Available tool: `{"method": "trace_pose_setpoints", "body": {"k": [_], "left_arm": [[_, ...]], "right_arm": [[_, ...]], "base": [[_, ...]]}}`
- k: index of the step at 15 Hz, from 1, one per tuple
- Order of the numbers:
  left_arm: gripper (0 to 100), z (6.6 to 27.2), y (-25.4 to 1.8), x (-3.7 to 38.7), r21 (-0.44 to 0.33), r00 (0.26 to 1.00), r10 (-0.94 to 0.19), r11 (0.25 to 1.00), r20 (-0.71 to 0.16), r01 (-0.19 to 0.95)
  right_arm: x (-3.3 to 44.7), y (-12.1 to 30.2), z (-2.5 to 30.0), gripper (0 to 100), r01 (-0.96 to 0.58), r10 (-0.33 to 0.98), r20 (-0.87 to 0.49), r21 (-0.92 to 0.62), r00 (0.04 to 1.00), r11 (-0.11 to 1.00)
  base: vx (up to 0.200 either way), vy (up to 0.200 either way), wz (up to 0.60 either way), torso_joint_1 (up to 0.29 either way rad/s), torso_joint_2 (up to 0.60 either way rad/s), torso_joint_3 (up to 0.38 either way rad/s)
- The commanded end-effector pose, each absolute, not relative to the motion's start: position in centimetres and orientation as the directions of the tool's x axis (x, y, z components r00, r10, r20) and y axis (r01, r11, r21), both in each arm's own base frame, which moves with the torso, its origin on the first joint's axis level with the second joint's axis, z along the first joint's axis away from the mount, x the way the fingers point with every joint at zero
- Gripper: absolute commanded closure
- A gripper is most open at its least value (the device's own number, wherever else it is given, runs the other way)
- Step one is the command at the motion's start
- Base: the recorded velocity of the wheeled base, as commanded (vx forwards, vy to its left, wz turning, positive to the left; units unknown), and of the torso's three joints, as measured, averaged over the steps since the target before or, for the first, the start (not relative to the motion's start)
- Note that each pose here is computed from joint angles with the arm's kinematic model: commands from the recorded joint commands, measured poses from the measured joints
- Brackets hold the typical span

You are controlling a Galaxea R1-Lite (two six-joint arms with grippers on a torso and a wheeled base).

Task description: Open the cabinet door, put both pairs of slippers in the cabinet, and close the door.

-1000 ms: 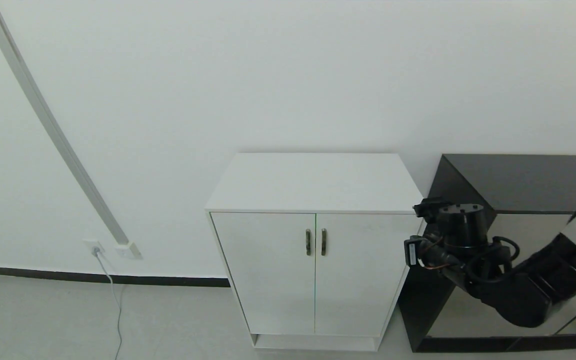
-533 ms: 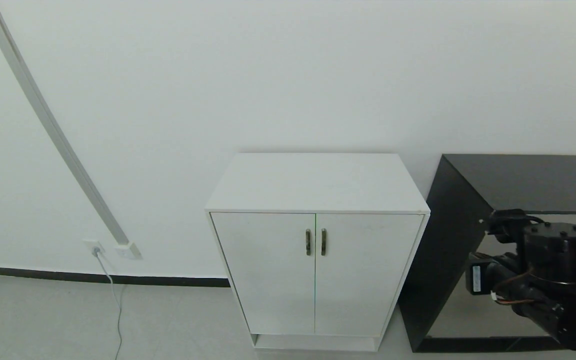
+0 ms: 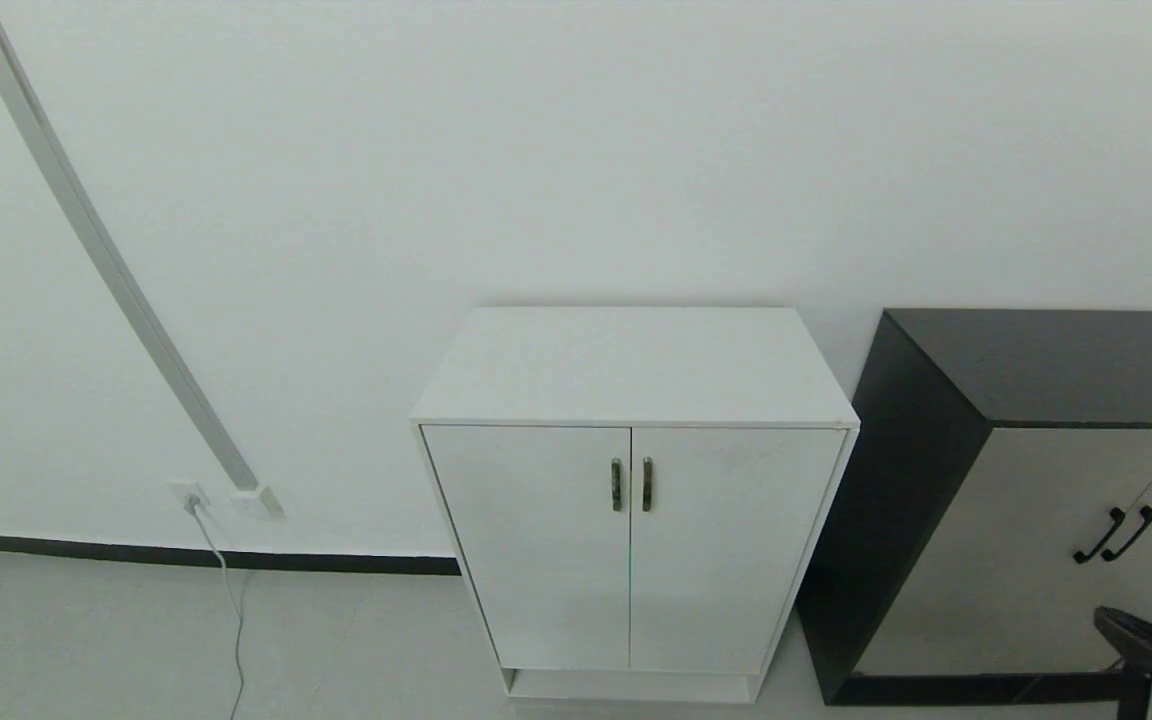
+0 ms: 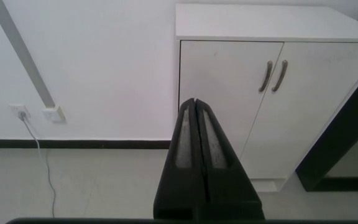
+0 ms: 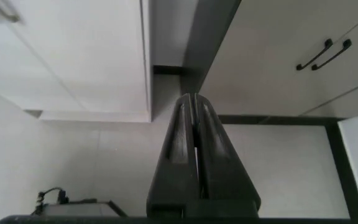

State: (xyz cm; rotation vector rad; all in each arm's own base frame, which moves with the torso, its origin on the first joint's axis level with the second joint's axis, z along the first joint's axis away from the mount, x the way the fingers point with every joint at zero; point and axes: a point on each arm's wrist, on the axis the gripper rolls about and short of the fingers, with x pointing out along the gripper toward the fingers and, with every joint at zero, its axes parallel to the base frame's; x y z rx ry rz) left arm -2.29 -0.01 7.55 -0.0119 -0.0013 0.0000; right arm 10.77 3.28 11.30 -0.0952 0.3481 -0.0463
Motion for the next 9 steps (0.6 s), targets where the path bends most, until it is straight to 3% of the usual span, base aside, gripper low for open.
{"method": "trace_pose_setpoints", "body": {"k": [1, 4, 9], "left_arm": [[100, 7.5, 0.0, -2.3, -0.012, 1.000, 0.000, 1.000, 0.000, 0.000], [100, 7.5, 0.0, -2.3, -0.012, 1.000, 0.000, 1.000, 0.000, 0.000], [100, 7.5, 0.0, -2.3, -0.012, 1.000, 0.000, 1.000, 0.000, 0.000]], "right_arm": [[6.7, 1.8, 11.6, 100, -0.051, 0.023, -0.280, -0.093, 0.960, 0.994], [4.5, 1.3, 11.2, 100, -0.189, 0.150, -0.294, -0.110, 0.944, 0.976], [2.7, 1.1, 8.8, 100, -0.421, 0.350, -0.421, -0.087, 0.837, 0.903]], "base": [[0.000, 0.000, 0.00, 0.000, 0.00, 0.000], [0.000, 0.000, 0.00, 0.000, 0.00, 0.000], [0.000, 0.000, 0.00, 0.000, 0.00, 0.000]]}}
